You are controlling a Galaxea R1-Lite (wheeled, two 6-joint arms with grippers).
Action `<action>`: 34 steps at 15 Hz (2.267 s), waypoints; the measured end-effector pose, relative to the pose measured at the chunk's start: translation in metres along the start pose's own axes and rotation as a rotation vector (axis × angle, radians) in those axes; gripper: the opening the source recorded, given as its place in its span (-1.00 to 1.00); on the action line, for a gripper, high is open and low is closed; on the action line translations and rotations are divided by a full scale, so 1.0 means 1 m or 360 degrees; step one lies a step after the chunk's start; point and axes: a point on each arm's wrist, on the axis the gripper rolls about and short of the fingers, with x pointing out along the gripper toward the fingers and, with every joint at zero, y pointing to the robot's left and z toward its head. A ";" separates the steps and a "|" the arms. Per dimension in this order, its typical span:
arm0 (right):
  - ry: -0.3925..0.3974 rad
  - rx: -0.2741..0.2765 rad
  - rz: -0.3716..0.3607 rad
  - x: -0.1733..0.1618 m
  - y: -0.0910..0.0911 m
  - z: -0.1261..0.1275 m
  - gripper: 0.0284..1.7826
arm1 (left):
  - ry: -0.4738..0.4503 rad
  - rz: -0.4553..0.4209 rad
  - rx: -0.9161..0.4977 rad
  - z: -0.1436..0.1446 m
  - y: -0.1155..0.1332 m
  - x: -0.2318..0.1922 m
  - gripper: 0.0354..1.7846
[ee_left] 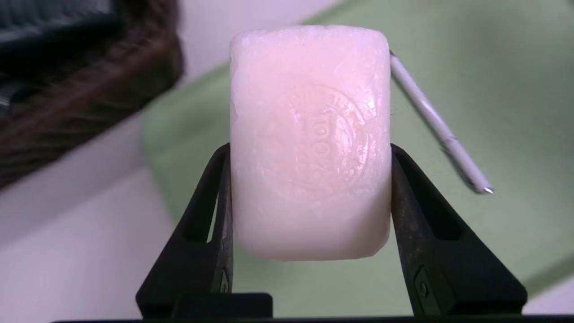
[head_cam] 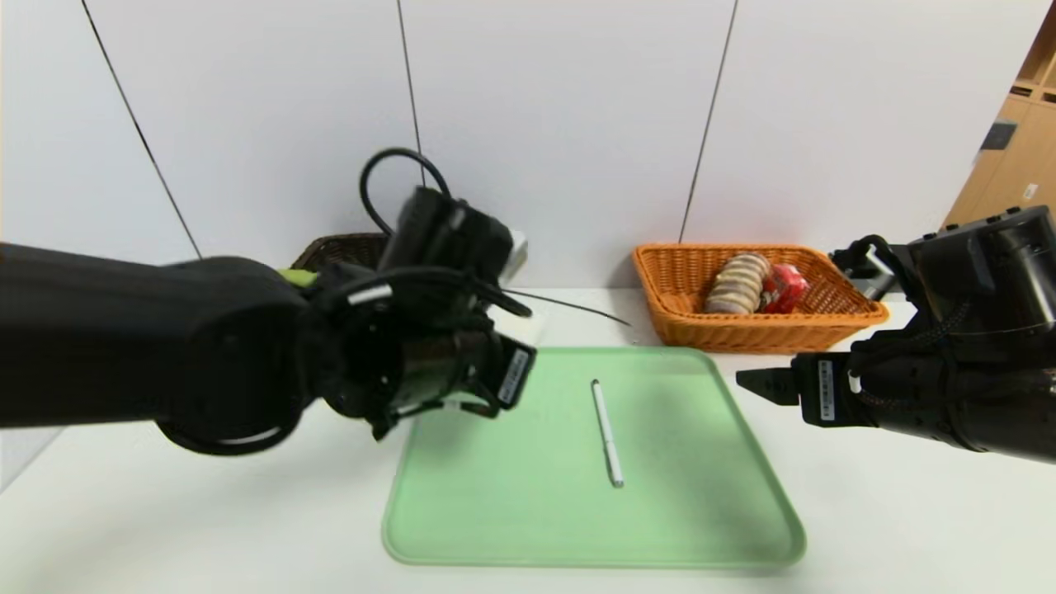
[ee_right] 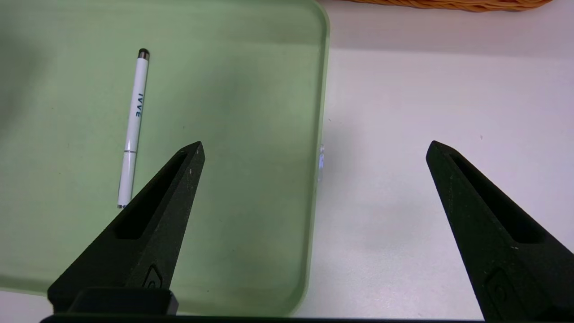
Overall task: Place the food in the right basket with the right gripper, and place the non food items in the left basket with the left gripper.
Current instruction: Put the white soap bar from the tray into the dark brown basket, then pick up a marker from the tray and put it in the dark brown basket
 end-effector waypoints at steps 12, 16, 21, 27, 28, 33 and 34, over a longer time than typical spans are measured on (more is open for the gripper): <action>-0.0227 -0.0028 0.0244 0.020 0.025 0.006 0.92 | -0.0382 0.0467 -0.0135 0.033 0.174 0.029 0.08; -0.0211 -0.0027 0.0241 0.023 0.026 0.005 0.92 | -0.0280 0.0517 -0.0167 0.014 0.192 0.061 0.08; -0.0202 -0.0031 0.0238 0.024 0.026 0.004 0.92 | -0.0226 0.0567 -0.0194 0.005 0.207 0.075 0.38; -0.0202 -0.0039 0.0238 0.024 0.026 0.004 0.92 | -0.0300 0.0575 -0.0198 0.017 0.208 0.061 0.66; -0.0202 -0.0042 0.0239 0.024 0.027 0.004 0.92 | -0.0323 0.0580 -0.0197 0.024 0.207 0.049 0.69; -0.0185 -0.0074 0.0257 0.030 0.040 0.007 0.92 | -0.0283 0.0573 -0.0373 0.036 0.197 -0.036 0.79; -0.0184 -0.0080 0.0251 0.032 0.043 0.008 0.92 | -0.0261 0.0574 -0.0427 0.029 0.194 -0.051 0.81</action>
